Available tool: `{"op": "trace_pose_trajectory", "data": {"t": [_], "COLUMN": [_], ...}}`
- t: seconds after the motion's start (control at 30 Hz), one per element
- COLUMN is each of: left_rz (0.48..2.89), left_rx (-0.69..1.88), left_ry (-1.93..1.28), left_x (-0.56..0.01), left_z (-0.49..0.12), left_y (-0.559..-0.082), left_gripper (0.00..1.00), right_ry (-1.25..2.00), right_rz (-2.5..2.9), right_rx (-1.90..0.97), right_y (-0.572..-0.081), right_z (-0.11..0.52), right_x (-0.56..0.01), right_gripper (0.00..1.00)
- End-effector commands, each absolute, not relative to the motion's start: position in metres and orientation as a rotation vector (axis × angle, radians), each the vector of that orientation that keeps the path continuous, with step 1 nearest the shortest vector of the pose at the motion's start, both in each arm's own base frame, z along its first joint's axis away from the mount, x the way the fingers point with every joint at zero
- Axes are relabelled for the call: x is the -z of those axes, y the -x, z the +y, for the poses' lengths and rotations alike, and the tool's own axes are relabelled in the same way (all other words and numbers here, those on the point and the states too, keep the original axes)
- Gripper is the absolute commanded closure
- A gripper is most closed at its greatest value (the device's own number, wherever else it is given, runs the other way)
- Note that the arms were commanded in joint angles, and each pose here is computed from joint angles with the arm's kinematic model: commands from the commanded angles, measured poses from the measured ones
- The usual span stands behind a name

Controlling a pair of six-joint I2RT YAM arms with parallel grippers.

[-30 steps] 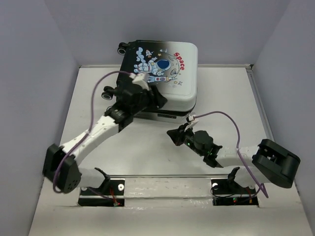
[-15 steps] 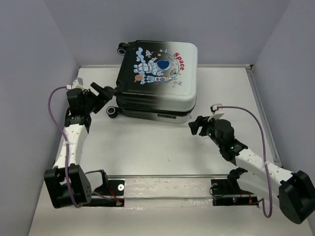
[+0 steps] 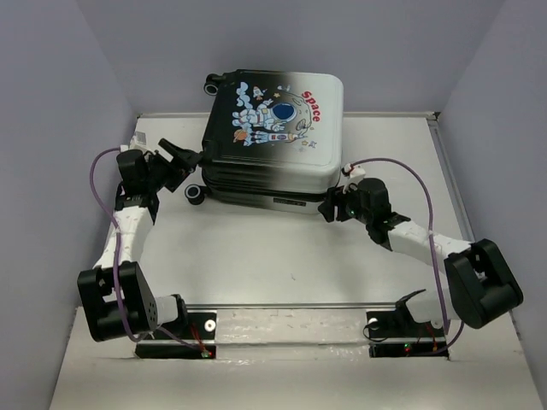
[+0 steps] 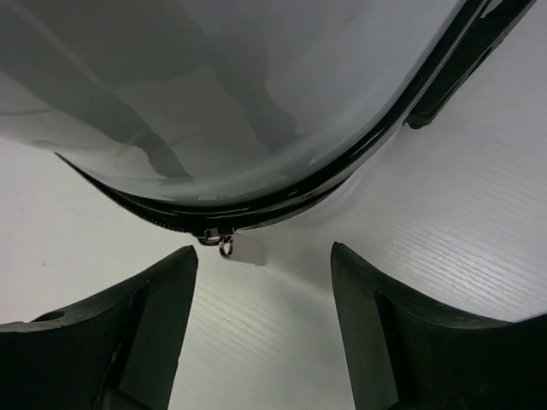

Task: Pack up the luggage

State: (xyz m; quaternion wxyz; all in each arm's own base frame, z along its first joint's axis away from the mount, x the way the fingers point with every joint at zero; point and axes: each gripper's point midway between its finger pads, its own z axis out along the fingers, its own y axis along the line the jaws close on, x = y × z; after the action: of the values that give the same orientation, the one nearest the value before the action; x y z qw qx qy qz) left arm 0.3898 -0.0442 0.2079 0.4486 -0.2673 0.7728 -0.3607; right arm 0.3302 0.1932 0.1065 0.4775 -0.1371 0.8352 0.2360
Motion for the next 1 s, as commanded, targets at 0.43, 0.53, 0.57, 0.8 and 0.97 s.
{"op": "trace_pose_trajectory", "data": {"t": [0.43,0.53,0.57,0.8,0.97], "left_rz": [1.835,1.807,1.801,1.736,1.702], "left_rx": [0.997,0.996,0.995,0.985,0.975], "left_ry": [0.756,0.784,0.794,0.831,0.768], "left_x": [-0.213,-0.214,-0.213,-0.213,-0.222], "left_z": [-0.042,-0.038,-0.037,-0.03,-0.043], "left_y": [-0.43,-0.438,-0.44,-0.455,-0.446], "left_gripper": [0.15,0.21,0.25,0.94,0.94], "right_ry": [0.305,0.3,0.306,0.322,0.355], "right_rz": [1.707,1.665,1.648,1.658,1.736], "right_rx": [-0.74,-0.772,-0.78,-0.763,-0.647], "right_y": [-0.361,-0.352,-0.347,-0.316,-0.301], "right_z": [0.22,0.219,0.222,0.232,0.264], "right_x": [-0.162,-0.17,-0.175,-0.172,-0.16], "right_gripper": [0.88,0.93,0.93,0.93,0.93]}}
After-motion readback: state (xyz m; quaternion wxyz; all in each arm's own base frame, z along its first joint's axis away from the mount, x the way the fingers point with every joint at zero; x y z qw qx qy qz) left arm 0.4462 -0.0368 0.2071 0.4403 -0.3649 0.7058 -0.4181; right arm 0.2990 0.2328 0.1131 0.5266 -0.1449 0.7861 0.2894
